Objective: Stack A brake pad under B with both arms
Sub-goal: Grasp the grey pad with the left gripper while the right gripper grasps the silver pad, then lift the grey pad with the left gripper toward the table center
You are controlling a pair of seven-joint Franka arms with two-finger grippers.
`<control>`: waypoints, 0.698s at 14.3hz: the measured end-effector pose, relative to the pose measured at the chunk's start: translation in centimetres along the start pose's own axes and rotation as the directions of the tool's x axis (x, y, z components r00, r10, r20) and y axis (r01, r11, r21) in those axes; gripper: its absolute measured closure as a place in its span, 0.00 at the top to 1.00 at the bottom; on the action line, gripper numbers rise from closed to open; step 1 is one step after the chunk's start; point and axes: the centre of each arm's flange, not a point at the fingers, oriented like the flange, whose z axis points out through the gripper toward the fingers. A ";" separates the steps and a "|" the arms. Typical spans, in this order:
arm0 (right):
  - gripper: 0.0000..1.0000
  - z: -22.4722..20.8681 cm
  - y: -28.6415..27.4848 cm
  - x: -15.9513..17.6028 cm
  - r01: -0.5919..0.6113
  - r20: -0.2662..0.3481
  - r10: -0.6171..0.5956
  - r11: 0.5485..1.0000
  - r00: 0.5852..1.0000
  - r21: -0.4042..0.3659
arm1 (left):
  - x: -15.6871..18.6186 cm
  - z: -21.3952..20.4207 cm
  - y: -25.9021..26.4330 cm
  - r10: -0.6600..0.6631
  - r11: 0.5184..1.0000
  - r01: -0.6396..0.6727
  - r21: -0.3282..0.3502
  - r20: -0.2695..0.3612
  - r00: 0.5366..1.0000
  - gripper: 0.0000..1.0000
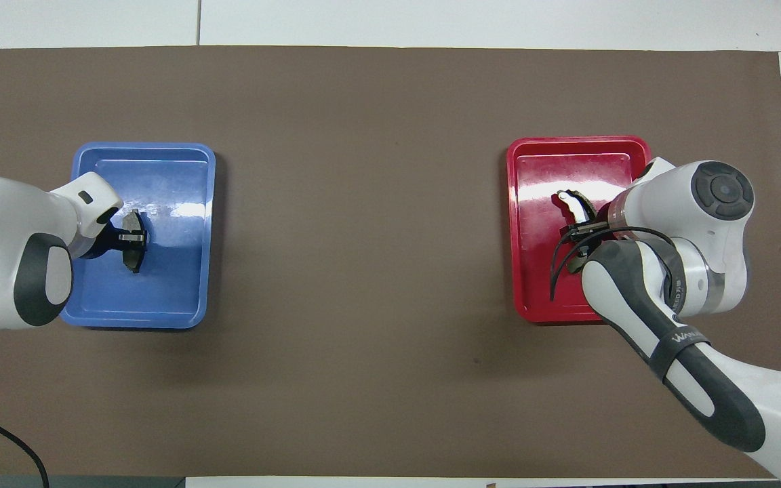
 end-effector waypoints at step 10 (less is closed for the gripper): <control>0.47 0.1 0.3 0.0 -0.005 0.001 0.005 1.000 1.000 -0.001 | 2.4 -14.6 21.1 -0.144 0.990 0.143 -0.016 -0.065 0.987 0.37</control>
